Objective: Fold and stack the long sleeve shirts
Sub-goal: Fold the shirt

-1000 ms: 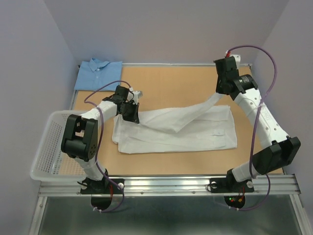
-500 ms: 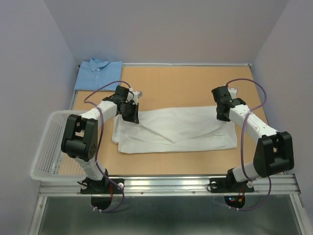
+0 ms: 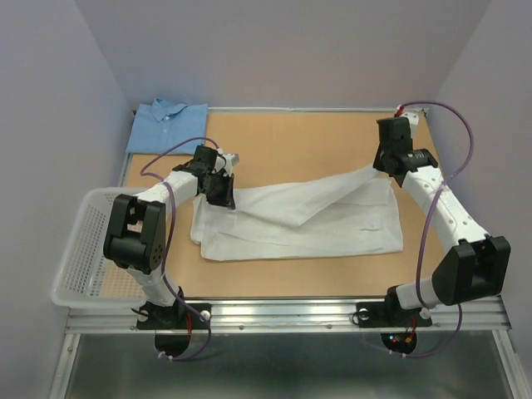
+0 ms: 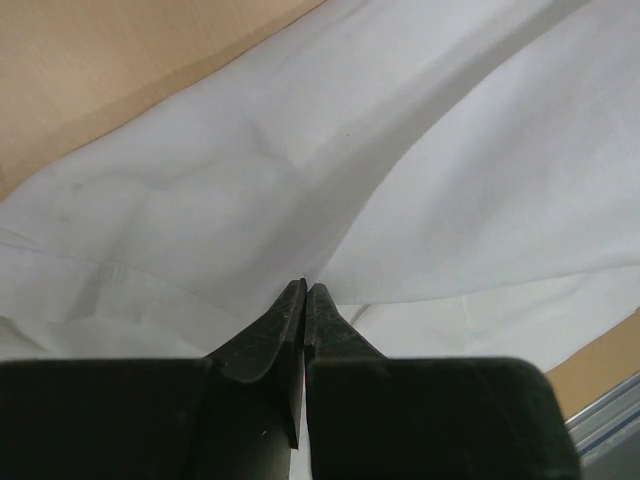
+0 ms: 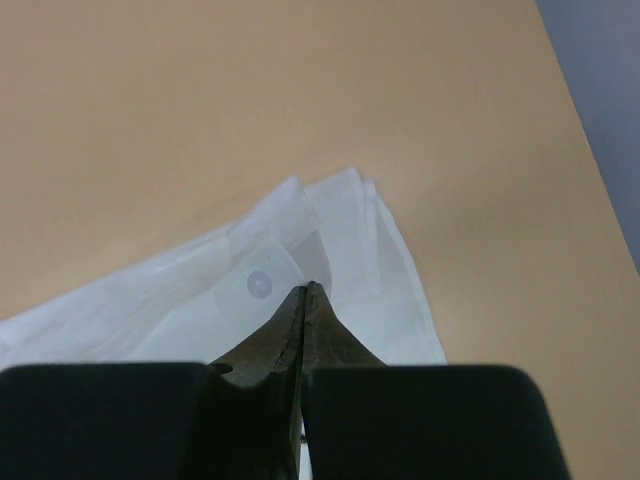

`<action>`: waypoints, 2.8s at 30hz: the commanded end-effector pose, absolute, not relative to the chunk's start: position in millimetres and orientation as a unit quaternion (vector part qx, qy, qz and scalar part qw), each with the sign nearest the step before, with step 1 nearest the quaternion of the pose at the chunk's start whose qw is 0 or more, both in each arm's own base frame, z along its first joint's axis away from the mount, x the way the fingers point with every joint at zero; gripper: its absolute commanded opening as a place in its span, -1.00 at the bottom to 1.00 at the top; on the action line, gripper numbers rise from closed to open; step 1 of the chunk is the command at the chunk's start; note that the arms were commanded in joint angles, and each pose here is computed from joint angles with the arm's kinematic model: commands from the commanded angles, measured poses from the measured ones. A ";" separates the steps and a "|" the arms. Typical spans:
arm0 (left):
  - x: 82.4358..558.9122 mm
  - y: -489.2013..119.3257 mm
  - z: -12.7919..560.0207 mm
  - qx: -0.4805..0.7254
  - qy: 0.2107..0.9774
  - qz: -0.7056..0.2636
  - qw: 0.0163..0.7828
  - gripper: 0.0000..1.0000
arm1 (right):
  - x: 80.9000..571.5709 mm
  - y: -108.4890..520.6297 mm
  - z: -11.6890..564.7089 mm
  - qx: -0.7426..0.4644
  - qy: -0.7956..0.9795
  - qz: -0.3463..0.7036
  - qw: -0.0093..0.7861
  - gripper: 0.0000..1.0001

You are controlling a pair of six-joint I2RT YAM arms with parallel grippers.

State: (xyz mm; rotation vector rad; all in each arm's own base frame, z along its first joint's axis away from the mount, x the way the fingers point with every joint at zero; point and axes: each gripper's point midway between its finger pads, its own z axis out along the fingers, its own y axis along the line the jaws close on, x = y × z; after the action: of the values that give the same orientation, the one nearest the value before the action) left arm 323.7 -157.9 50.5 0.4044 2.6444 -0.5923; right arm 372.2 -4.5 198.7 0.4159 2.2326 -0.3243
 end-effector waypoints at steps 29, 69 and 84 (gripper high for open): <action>332.1 -152.4 94.3 0.103 0.944 -0.208 0.235 -0.17 | 340.9 -37.5 108.9 0.257 0.897 -0.090 0.350 -0.02; 327.0 -165.8 92.5 0.065 0.931 -0.221 0.282 0.13 | 419.9 -18.1 40.6 0.172 0.935 -0.049 0.305 -0.14; 332.5 -147.6 58.2 0.046 0.947 -0.194 0.251 0.13 | 416.2 -25.0 41.4 0.167 0.934 -0.070 0.308 -0.96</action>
State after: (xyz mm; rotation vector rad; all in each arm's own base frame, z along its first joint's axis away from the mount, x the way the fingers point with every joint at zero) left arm 326.5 -152.9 57.3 0.1238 2.6003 -0.5451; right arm 404.4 -15.3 28.1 0.4454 2.5310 -0.1415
